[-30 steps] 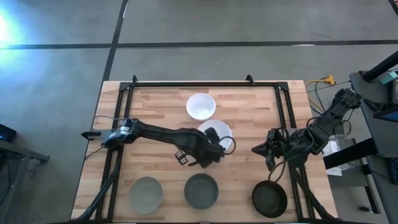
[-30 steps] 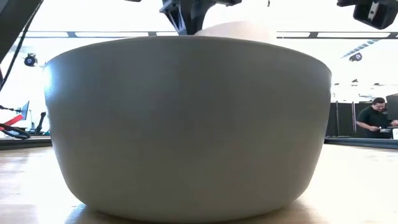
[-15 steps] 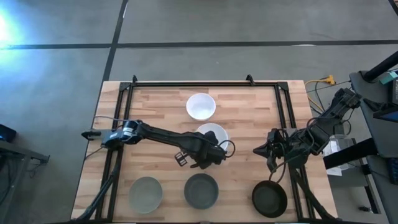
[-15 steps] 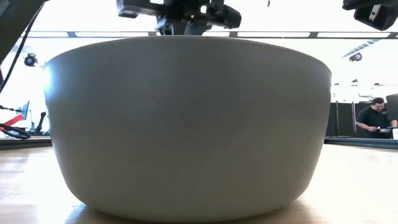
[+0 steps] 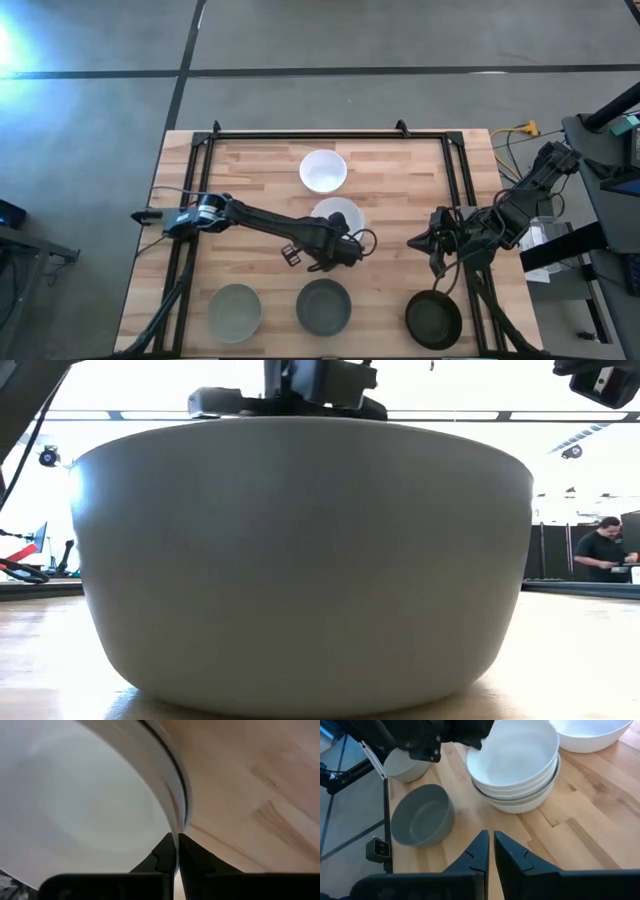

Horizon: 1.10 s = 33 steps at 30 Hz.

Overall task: Nest bowls inside each other
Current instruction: Stack the white bowl on top of the white bowl

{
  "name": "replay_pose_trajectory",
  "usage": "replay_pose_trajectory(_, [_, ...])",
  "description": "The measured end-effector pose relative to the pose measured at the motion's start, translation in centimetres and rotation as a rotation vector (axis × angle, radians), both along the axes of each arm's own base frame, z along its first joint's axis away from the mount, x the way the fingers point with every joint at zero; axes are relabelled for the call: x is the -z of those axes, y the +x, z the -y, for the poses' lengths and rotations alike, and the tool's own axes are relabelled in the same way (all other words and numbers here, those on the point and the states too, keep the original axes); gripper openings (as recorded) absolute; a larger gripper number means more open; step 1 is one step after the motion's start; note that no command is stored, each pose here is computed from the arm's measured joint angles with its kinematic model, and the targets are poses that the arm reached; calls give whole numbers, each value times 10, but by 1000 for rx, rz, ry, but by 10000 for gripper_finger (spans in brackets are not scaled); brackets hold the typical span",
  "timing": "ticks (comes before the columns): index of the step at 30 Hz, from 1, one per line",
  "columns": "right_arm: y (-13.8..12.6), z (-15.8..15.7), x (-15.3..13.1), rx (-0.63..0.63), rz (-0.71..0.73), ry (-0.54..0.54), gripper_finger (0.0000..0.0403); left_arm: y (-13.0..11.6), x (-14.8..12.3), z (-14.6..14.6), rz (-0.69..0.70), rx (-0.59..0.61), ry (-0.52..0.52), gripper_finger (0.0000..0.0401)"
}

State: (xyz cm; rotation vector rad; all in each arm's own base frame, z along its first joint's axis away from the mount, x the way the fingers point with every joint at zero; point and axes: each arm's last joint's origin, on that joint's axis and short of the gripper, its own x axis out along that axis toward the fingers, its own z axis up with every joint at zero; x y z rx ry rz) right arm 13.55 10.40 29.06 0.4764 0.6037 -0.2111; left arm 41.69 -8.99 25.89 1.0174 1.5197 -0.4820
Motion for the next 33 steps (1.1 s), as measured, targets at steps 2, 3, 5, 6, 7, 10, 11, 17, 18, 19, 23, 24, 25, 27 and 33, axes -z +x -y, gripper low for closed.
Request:
replay_pose_trajectory(2, [0,0,0,-8,-6,5,22,1,-3,-1,38,-49,-6,7])
replay_pose_trajectory(3, [0,0,0,-9,-6,6,22,1,-4,-1,48,-71,-8,14])
replay_pose_trajectory(5, [0,0,0,-10,-7,7,22,2,-6,-1,60,-89,-11,34])
replay_pose_trajectory(6, [0,0,0,-11,-7,7,22,2,-7,-1,65,-90,-13,47])
replay_pose_trajectory(7, [0,0,0,-11,-8,8,22,2,-9,-1,70,-90,-15,60])
replay_pose_trajectory(10, [0,0,0,-10,-7,7,22,-1,-17,-1,93,-88,-22,100])
replay_pose_trajectory(11, [0,0,0,-10,-7,7,22,-2,-20,-1,98,-88,-23,113])
replay_pose_trajectory(17, [0,0,0,-10,-10,5,22,-11,-50,-8,232,-182,-67,161])
replay_pose_trajectory(18, [0,0,0,-10,-10,5,22,-13,-58,-12,278,-233,-100,162])
replay_pose_trajectory(19, [0,0,0,-10,-10,4,22,-13,-62,-17,309,-284,-150,161])
replay_pose_trajectory(23, [0,0,0,-9,-10,3,22,-10,-77,-47,454,-515,-391,136])
replay_pose_trajectory(24, [0,0,0,-9,-10,3,22,-10,-79,-57,493,-561,-437,126])
replay_pose_trajectory(25, [0,0,0,-9,-10,3,22,-10,-81,-67,525,-597,-476,115])
replay_pose_trajectory(27, [0,0,0,-7,-10,5,22,-12,-82,-88,596,-657,-549,92])
replay_pose_trajectory(33, [0,0,0,-3,-10,13,22,-19,-59,-135,769,-827,-810,36])
